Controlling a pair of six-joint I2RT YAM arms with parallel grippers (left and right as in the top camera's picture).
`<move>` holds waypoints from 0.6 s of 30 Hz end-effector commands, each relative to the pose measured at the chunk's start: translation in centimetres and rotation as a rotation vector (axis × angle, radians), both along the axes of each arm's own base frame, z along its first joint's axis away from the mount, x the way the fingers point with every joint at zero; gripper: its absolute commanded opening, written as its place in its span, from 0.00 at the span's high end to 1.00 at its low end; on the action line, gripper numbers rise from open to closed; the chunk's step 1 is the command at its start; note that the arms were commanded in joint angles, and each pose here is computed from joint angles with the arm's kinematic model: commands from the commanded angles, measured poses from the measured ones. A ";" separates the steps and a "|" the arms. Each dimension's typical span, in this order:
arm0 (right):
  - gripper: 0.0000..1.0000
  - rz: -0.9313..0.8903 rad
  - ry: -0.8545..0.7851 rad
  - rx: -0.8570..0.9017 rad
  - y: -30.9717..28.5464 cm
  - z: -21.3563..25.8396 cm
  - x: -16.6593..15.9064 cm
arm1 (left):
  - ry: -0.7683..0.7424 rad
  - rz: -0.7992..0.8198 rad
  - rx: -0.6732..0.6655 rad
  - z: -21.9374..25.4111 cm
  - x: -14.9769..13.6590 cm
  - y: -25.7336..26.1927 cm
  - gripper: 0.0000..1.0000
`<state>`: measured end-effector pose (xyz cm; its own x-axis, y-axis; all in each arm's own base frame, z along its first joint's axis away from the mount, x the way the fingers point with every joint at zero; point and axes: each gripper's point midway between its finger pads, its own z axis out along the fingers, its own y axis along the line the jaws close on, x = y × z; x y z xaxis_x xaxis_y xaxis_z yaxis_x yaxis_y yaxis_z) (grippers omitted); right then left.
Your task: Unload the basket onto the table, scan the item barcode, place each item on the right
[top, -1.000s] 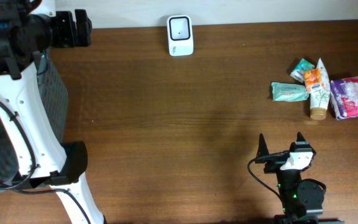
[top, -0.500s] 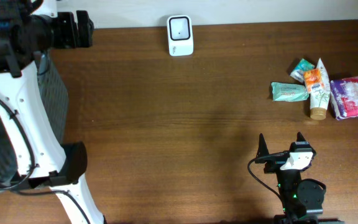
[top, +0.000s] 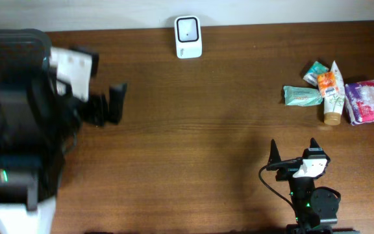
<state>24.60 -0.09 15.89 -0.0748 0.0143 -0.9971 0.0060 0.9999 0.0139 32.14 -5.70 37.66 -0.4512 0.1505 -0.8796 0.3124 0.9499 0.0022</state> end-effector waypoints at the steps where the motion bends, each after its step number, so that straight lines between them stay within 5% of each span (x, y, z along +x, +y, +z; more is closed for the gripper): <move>1: 0.01 -0.021 0.004 -0.008 -0.4 -0.3 0.0 | -0.126 -0.024 0.003 -2.2 -4.4 -0.1 0.01; 7: 0.01 -0.021 0.004 -0.008 -0.4 -0.3 0.0 | -0.263 -0.028 -0.005 -3.5 -11.7 0.3 0.01; 12: 0.01 -0.021 0.004 -0.008 -0.4 -0.3 0.0 | -0.239 0.002 0.001 -7.7 -10.5 0.8 0.01; 18: 0.01 -0.021 0.004 -0.008 -0.4 -0.3 0.0 | -0.488 0.012 -0.036 -10.8 -8.2 0.8 0.01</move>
<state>24.60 -0.16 15.93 -0.0732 0.0140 -0.9972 0.0098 0.9999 0.0133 23.70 -4.79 28.96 -0.0238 0.1278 -0.9915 0.2704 0.9557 0.1167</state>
